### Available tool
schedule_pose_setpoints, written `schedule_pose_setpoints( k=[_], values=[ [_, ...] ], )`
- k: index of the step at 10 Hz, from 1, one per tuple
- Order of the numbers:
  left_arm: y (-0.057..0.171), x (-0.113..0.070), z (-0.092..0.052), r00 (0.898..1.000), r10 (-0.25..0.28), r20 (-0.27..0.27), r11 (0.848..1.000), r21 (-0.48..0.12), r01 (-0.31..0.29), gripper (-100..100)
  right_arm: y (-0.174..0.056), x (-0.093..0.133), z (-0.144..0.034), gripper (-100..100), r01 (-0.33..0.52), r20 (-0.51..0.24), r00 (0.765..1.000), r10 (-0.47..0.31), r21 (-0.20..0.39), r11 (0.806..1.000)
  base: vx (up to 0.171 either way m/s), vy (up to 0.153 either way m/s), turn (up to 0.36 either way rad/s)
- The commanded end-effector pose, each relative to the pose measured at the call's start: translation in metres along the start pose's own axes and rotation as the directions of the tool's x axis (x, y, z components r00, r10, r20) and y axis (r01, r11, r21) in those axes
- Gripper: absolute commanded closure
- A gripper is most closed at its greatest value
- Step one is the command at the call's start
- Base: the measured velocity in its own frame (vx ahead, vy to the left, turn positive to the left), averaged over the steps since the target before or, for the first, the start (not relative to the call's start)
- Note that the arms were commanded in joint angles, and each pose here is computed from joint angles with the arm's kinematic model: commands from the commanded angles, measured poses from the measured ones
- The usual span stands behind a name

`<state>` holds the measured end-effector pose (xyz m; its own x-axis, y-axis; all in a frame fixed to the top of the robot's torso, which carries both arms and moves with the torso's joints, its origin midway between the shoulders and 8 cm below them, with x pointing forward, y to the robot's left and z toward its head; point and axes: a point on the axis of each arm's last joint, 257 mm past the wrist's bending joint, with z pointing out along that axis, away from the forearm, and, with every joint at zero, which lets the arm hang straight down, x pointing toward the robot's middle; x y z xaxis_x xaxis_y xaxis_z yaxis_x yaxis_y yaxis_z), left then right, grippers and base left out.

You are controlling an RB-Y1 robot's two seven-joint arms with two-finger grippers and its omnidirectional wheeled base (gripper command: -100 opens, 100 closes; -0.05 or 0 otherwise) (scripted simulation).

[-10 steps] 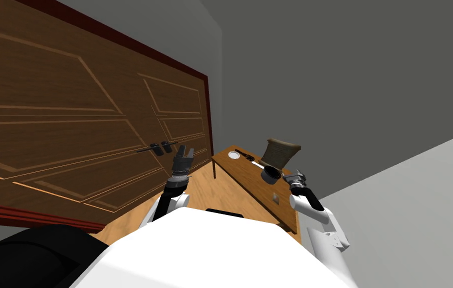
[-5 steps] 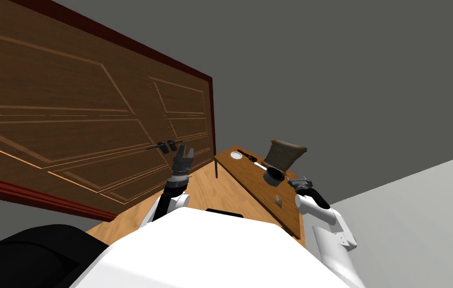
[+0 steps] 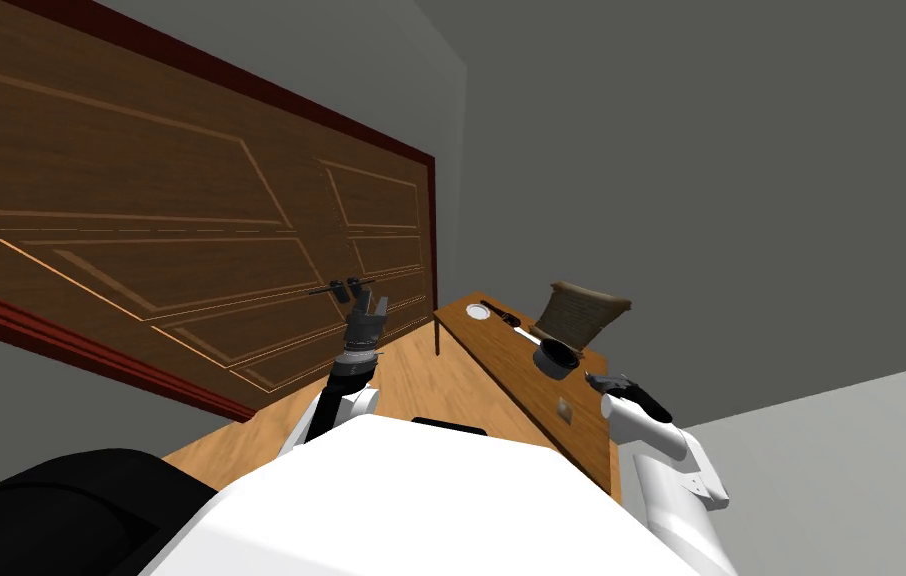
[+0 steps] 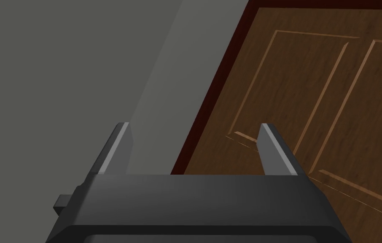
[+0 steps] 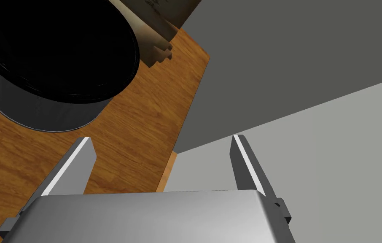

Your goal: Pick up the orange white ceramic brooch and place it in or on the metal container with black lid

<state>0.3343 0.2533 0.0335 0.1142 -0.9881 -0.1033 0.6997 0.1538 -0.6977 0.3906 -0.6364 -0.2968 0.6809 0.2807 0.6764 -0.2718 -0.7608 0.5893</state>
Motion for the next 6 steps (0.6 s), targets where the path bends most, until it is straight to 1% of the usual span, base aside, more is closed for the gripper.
schedule_pose_setpoints(
  k=[1,2,3,4,5,6],
  values=[
    [0.000,0.000,0.000,1.000,0.000,0.000,1.000,0.000,0.000,0,-0.001,-0.024,0.003,-100,-0.039,0.071,0.997,0.038,0.018,0.999,0.002,-0.012,0.078],
    [0.000,0.000,0.000,1.000,0.000,0.000,1.000,0.000,0.000,0,-0.001,-0.024,0.003,-100,-0.039,0.071,0.997,0.038,0.018,0.999,0.002,-0.006,0.001],
    [0.000,0.000,0.000,1.000,0.000,0.000,1.000,0.000,0.000,0,0.004,-0.051,0.007,-100,-0.106,0.143,0.984,0.103,0.015,0.994,0.005,-0.005,0.133],
    [0.000,0.000,0.000,1.000,0.000,0.000,1.000,0.000,0.000,0,0.001,-0.055,0.007,-100,-0.107,0.159,0.982,0.102,0.022,0.994,0.006,-0.011,0.075],
    [0.000,0.000,0.000,1.000,0.000,0.000,1.000,0.000,0.000,0,0.001,-0.055,0.007,-100,-0.107,0.159,0.982,0.102,0.022,0.994,0.002,-0.006,-0.002],
    [0.000,0.000,0.000,1.000,0.000,0.000,1.000,0.000,0.000,0,0.005,-0.078,0.007,-100,-0.173,0.228,0.960,0.165,0.015,0.985,0.008,-0.007,0.115]
  ],
)
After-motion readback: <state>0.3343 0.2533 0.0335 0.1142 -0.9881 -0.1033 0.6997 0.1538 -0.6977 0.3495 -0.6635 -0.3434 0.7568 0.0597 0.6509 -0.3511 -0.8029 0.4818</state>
